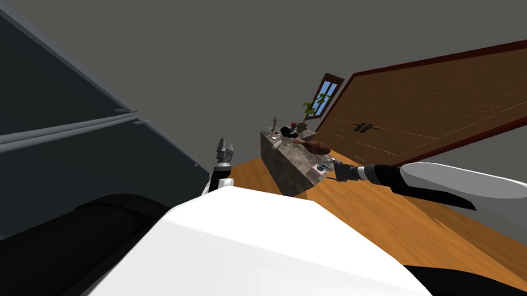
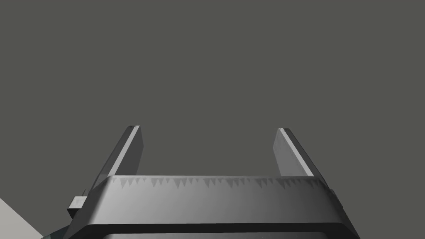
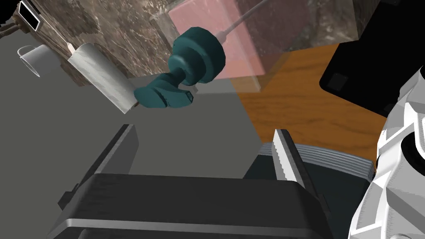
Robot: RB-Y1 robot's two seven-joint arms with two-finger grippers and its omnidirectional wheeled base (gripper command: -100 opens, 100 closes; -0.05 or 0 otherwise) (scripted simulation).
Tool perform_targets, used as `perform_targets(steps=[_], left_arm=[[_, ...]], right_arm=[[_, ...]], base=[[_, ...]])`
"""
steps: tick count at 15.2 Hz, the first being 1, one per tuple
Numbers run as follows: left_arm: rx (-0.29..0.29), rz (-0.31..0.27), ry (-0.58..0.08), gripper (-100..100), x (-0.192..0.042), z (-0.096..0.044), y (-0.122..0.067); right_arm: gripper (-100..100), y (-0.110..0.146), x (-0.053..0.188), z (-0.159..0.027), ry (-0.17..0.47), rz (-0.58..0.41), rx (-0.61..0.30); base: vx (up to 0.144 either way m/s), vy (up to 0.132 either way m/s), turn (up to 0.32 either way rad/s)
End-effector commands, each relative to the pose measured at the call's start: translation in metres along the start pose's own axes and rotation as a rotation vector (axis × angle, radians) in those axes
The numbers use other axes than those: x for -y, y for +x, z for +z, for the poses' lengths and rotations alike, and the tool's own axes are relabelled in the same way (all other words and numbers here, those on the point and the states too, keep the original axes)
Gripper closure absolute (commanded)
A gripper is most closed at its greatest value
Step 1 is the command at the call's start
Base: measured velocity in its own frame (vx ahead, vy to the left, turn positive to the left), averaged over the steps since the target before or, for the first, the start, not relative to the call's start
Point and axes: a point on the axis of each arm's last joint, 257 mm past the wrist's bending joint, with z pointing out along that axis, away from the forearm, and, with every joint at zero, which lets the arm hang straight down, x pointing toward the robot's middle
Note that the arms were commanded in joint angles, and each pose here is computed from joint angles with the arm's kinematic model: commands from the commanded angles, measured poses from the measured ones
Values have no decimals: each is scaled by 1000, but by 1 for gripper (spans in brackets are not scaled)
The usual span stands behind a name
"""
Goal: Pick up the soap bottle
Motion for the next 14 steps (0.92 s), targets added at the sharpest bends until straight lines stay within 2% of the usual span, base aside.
perform_targets(steps=[1, 9, 10, 11, 12, 13, 14], left_arm=[[0, 0, 0, 0, 0, 0, 0], [0, 0, 0, 0, 0, 0, 0], [0, 0, 0, 0, 0, 0, 0], [0, 0, 0, 0, 0, 0, 0], [0, 0, 0, 0, 0, 0, 0], [0, 0, 0, 0, 0, 0, 0], [0, 0, 0, 0, 0, 0, 0]], right_arm=[[-100, 10, 4, -5, -35, -49, -41], [-100, 35, 15, -21, -117, -156, -139], [-100, 32, 14, -19, -107, -144, -127], [-100, 42, -1, -15, -104, -134, -138], [-100, 45, -5, -14, -103, -130, -140], [-100, 40, 1, -16, -107, -134, -135], [100, 42, -1, -15, -106, -134, -136]], base=[[11, 5, 38], [15, 0, 41], [8, -3, 13], [29, 20, 104], [52, 38, 143], [33, 22, 43], [11, 7, -1]])
